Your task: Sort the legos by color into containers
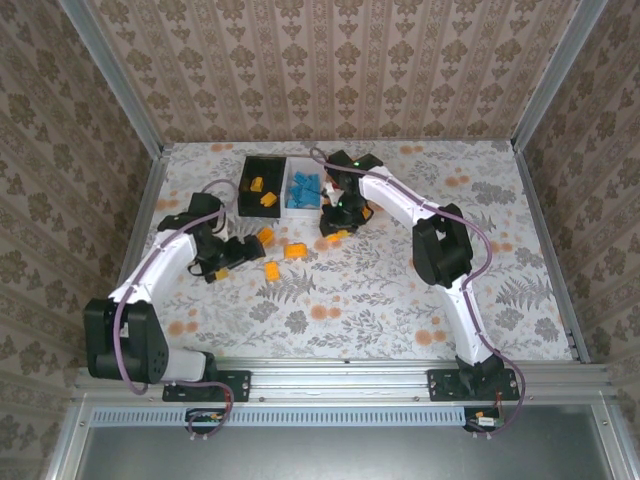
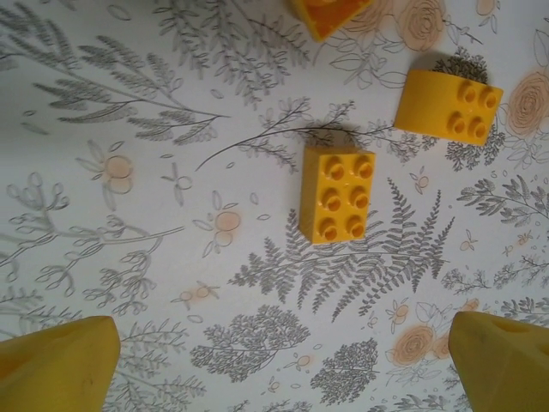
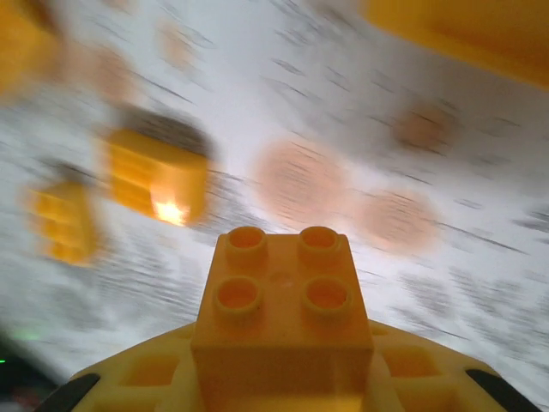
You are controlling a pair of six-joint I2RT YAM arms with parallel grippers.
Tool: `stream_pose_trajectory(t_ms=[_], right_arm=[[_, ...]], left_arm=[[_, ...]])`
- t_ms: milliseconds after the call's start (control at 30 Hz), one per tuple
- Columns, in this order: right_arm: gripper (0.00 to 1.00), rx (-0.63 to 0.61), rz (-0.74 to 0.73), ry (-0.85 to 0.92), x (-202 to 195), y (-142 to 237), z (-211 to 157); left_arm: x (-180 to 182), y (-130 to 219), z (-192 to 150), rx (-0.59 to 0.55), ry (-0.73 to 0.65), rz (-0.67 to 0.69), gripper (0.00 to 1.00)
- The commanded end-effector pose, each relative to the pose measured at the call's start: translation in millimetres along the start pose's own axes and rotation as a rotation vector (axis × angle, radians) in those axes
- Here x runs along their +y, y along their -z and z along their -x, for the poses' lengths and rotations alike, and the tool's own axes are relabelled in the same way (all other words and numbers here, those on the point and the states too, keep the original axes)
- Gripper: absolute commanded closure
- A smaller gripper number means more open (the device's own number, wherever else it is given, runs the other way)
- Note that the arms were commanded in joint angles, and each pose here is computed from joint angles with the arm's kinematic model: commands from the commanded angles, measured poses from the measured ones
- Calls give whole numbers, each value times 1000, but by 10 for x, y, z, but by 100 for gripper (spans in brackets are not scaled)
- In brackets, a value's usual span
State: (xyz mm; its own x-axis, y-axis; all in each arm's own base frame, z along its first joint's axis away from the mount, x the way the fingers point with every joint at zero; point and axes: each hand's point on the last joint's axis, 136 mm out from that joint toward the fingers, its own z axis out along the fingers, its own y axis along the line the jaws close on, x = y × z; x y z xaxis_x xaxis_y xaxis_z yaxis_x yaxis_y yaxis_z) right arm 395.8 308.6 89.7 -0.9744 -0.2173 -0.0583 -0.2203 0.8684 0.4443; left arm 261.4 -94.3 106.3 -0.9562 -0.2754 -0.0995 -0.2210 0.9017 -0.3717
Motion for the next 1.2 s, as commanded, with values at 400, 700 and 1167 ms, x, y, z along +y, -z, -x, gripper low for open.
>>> stream_pose_trajectory(t_ms=[400, 700, 1167], right_arm=[[69, -266, 624, -347, 1132, 203, 1523], [47, -402, 668, -422, 1044, 57, 1910], [36, -447, 641, -291, 1156, 766, 1761]], left_arm=[[149, 57, -137, 12, -8, 14, 0], [162, 68, -189, 20, -13, 13, 0], [-23, -348, 40, 94, -79, 83, 6]])
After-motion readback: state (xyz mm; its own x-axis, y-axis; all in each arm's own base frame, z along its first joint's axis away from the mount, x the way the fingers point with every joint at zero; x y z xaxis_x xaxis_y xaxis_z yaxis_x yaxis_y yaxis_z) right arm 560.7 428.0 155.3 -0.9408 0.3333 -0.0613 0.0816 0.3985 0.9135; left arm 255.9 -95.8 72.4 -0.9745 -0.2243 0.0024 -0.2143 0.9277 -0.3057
